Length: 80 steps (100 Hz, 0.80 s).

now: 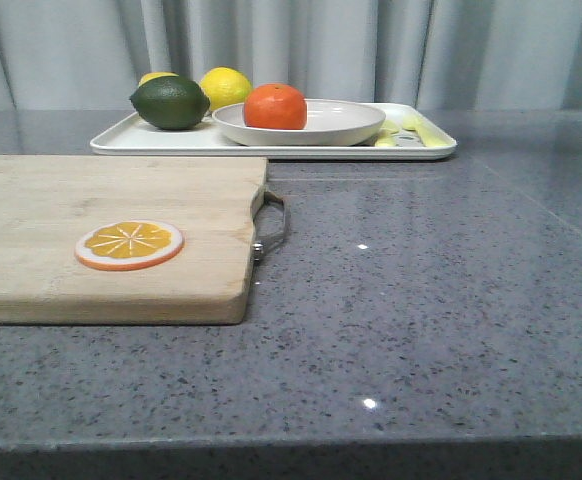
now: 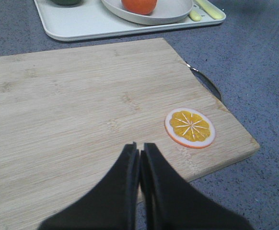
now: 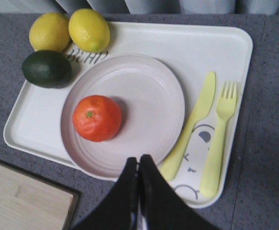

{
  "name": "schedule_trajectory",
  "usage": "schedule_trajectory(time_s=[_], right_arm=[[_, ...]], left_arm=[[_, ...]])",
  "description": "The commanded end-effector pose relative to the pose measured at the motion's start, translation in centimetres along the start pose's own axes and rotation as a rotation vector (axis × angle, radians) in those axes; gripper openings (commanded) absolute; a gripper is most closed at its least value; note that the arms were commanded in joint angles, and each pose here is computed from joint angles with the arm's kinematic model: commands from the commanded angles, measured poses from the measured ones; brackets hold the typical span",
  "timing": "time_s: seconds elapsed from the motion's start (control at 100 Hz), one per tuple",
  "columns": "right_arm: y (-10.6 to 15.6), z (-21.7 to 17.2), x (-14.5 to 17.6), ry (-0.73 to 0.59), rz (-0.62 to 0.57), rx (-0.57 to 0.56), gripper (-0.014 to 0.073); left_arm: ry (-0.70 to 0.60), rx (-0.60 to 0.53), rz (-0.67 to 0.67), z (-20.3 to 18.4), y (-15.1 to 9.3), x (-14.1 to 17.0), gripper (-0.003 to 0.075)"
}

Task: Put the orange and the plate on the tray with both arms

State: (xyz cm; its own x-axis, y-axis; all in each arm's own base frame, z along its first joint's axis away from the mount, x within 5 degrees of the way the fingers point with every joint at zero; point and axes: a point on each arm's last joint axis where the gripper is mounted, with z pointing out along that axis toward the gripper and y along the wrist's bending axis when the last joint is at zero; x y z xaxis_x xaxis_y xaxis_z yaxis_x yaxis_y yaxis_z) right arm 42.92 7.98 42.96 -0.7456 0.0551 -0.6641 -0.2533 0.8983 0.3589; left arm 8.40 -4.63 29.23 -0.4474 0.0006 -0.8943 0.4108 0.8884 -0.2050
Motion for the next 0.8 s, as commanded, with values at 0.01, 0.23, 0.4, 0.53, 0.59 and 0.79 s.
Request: schedule_trajectory(time_s=[0.01,0.23,0.4,0.53,0.59,0.79], right_arm=[[1.9,-5.1,1.1,0.012,-0.053,0.014,-0.0060],[1.7,-8.3,3.8,0.042,-0.063,0.128,-0.0060],[2.1,-10.9,6.3,-0.004,-0.061,0.145,-0.0060],[2.4,-12.6,8.8,-0.038,-0.060,0.148,-0.0060],[2.5,-13.5,10.2,-0.055,-0.066,0.149,-0.0060],[2.5,-15.5,14.8,-0.126,-0.065,0.153,-0.0060]], left_arm=[[-0.099,0.001,-0.019,-0.4,-0.1,-1.5,-0.0019],[-0.081,0.004,-0.020,-0.4,-0.2,-1.3,-0.0019],[-0.071,0.004,-0.020,-0.3,-0.2,-1.2,-0.0019],[-0.071,0.004,-0.020,-0.3,-0.2,-1.2,-0.0019],[-0.071,0.004,-0.020,-0.3,-0.2,-1.2,-0.0019],[-0.071,0.004,-0.020,-0.3,-0.2,-1.2,-0.0019]])
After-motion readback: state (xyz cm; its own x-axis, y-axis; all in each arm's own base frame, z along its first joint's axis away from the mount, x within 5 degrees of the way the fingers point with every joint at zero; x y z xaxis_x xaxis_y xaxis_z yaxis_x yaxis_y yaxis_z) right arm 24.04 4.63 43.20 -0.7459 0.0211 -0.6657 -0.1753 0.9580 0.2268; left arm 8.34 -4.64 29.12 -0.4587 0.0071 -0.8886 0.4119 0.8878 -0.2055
